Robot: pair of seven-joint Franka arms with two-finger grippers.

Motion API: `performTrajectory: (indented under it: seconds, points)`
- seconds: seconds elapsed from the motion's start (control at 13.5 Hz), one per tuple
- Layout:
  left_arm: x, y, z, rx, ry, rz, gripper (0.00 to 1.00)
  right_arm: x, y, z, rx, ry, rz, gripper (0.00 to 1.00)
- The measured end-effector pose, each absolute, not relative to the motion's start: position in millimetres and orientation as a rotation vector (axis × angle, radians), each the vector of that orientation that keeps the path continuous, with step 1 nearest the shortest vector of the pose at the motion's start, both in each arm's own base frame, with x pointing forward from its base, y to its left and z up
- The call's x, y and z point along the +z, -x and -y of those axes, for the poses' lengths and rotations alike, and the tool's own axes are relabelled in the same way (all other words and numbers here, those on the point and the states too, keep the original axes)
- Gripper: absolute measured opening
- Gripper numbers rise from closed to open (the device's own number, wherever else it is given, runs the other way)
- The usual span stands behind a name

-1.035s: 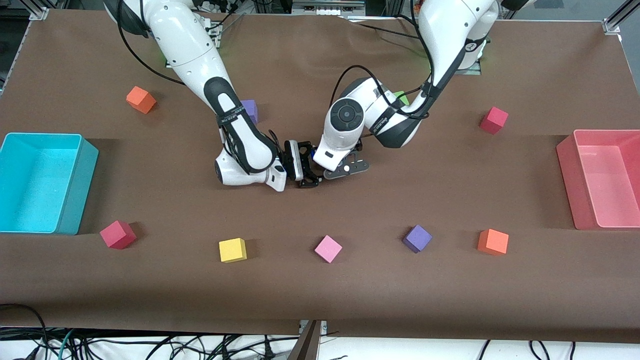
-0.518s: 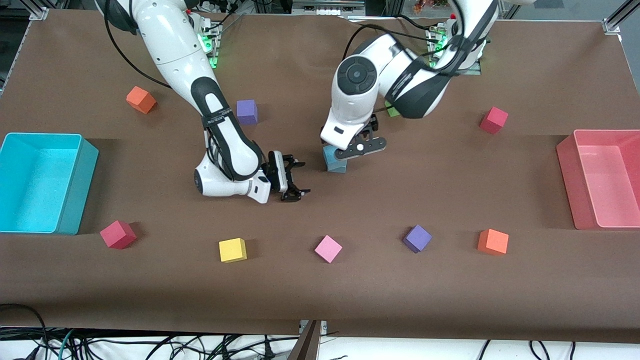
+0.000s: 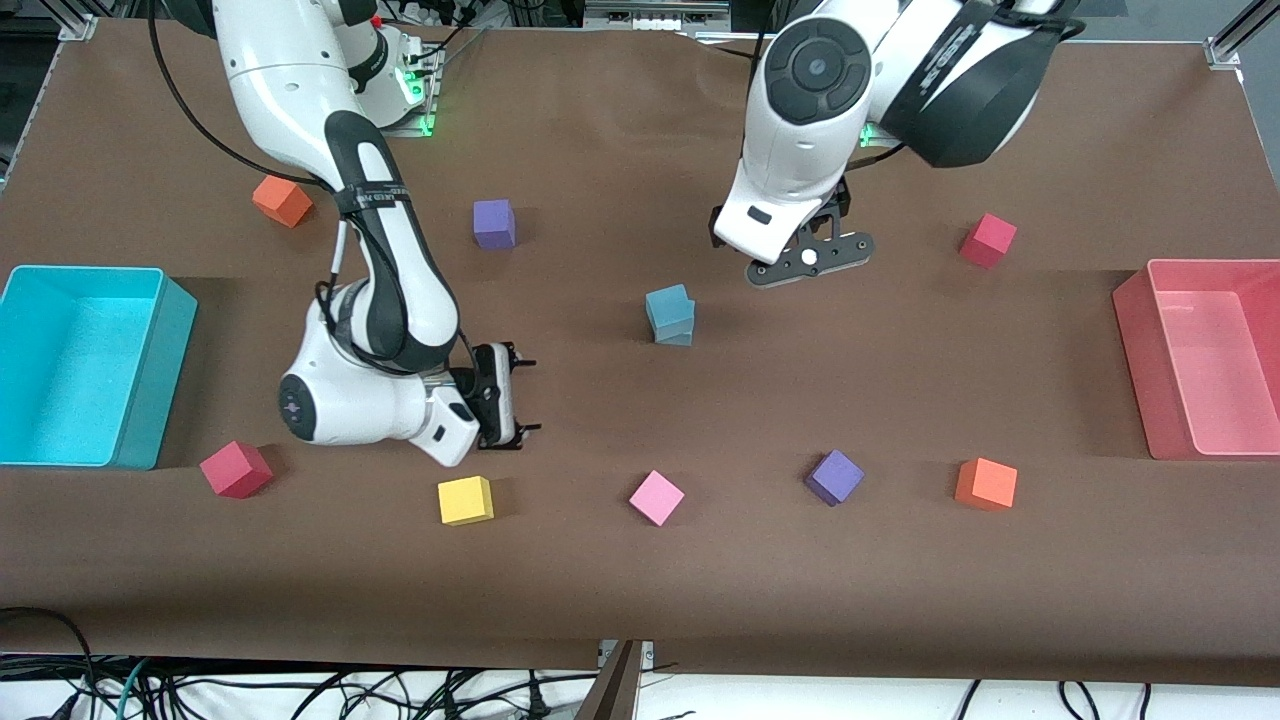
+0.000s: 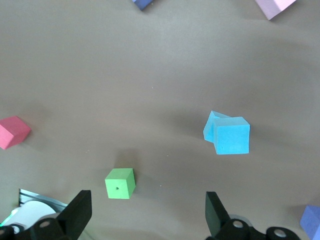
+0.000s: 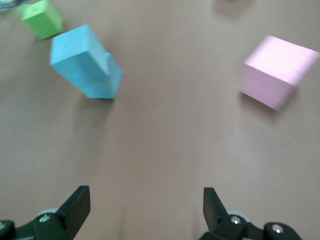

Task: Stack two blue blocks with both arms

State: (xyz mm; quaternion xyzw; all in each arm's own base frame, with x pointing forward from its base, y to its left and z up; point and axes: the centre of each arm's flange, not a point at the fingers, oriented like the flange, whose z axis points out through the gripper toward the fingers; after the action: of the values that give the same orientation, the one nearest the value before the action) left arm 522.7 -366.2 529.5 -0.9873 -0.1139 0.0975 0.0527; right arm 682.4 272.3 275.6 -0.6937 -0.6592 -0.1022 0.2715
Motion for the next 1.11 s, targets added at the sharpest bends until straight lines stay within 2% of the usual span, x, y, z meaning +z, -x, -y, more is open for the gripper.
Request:
performTrajectory:
  seconds: [0.15, 0.37, 0.52, 0.67, 0.89, 1.11]
  points:
    - [541.5, -529.2, 345.8, 0.321, 3.003, 0.27, 1.0, 292.4, -695.4, -256.8, -0.244, 2.047, 1.624, 1.0]
    - [556.6, -558.4, 275.5, 0.348, 3.034, 0.142, 1.0, 322.4, -707.1, -265.2, -0.203, 2.316, 1.267, 1.0]
    - [565.2, -575.3, 221.5, 0.35, 3.061, 0.056, 1.0, 325.9, -700.1, -294.0, -0.152, 2.47, 1.147, 1.0]
    - [571.8, -576.6, 176.6, 0.336, 3.07, -0.043, 1.0, 313.5, -694.1, -302.6, -0.076, 2.59, 0.998, 1.0]
    - [568.5, -560.7, 105.3, 0.241, 3.075, -0.158, 1.0, 312.0, -712.1, -228.7, -0.03, 2.797, 0.808, 1.0]
    - [561.5, -543.8, 38.1, 0.173, 3.108, -0.106, 1.0, 352.4, -723.9, -97.8, -0.051, 2.922, 0.657, 1.0]
